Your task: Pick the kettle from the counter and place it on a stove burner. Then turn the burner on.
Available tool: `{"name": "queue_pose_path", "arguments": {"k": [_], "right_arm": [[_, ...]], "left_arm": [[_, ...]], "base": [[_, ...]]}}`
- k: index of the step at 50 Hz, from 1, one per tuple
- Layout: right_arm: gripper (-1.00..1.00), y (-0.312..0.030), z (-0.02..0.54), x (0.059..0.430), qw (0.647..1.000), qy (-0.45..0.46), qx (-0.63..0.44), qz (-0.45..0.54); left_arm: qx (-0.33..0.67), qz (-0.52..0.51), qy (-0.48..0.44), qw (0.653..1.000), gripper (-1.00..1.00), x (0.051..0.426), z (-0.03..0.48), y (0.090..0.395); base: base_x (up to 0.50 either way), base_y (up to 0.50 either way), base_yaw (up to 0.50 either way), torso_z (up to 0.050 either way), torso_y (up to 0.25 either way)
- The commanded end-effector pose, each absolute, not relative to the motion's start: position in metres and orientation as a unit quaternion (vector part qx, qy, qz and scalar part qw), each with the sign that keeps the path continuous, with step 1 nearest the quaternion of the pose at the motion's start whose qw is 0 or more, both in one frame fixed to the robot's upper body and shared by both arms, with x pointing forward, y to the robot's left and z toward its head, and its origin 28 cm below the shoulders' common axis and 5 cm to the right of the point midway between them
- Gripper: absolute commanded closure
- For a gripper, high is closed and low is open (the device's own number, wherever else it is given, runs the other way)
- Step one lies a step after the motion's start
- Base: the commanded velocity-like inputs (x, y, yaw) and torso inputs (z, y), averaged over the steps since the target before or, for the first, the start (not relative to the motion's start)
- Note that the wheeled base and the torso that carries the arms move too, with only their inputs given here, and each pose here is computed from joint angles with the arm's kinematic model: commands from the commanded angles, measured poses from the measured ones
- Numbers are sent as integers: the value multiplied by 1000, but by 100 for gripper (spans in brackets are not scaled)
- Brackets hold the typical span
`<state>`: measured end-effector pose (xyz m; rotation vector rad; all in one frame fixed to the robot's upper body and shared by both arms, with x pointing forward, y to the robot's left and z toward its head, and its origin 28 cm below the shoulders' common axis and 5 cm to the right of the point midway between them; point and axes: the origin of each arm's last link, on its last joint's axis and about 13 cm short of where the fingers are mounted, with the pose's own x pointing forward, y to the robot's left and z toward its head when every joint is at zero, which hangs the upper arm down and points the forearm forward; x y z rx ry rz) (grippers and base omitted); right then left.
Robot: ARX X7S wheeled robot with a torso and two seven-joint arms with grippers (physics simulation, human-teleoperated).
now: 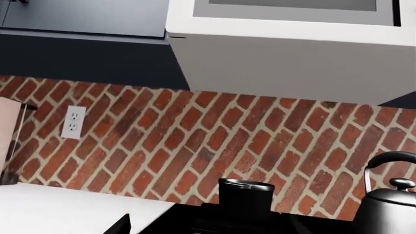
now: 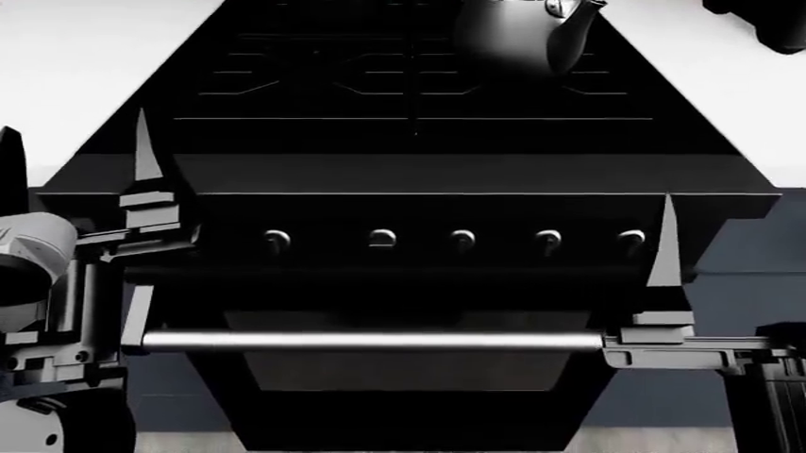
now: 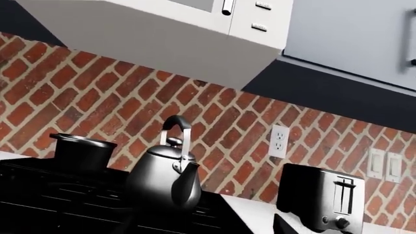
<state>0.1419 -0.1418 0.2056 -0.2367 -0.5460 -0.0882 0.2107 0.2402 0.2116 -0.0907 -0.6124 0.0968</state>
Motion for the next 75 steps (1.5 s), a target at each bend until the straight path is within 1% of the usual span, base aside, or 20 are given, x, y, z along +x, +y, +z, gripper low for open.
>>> {"name": "queue_pose_path", "arguments": {"k": [1, 4, 11, 18, 34, 43, 53, 75], "right_arm": [[-100, -146, 206, 145, 961, -250, -113, -43], [-100, -147, 204, 150, 968, -222, -107, -38], [-100, -149, 196, 164, 985, -146, -90, -20], [-100, -152, 194, 169, 990, -109, -87, -29], [-100, -159, 187, 170, 995, -63, -64, -50], [-100, -161, 183, 175, 997, -35, -43, -48], [-100, -162, 179, 185, 998, 1, -42, -47], [-100, -171, 174, 205, 997, 16, -31, -67]], "left_arm": [[-44, 48, -305, 950, -100, 210, 212, 240], [-47, 49, -311, 948, -100, 209, 212, 240], [-57, 50, -318, 945, -100, 208, 213, 242], [-66, 52, -320, 944, -100, 208, 213, 243], [-72, 56, -319, 943, -100, 209, 213, 243], [-60, 60, -315, 945, -100, 211, 212, 242], [-60, 60, -313, 946, -100, 211, 212, 242], [-59, 59, -308, 948, -100, 211, 211, 241]], "base": [[0, 0, 0, -50, -23], [0, 0, 0, -50, -25], [0, 0, 0, 0, 0], [0, 0, 0, 0, 0], [0, 0, 0, 0, 0], [0, 0, 0, 0, 0], [0, 0, 0, 0, 0], [0, 0, 0, 0, 0]]}}
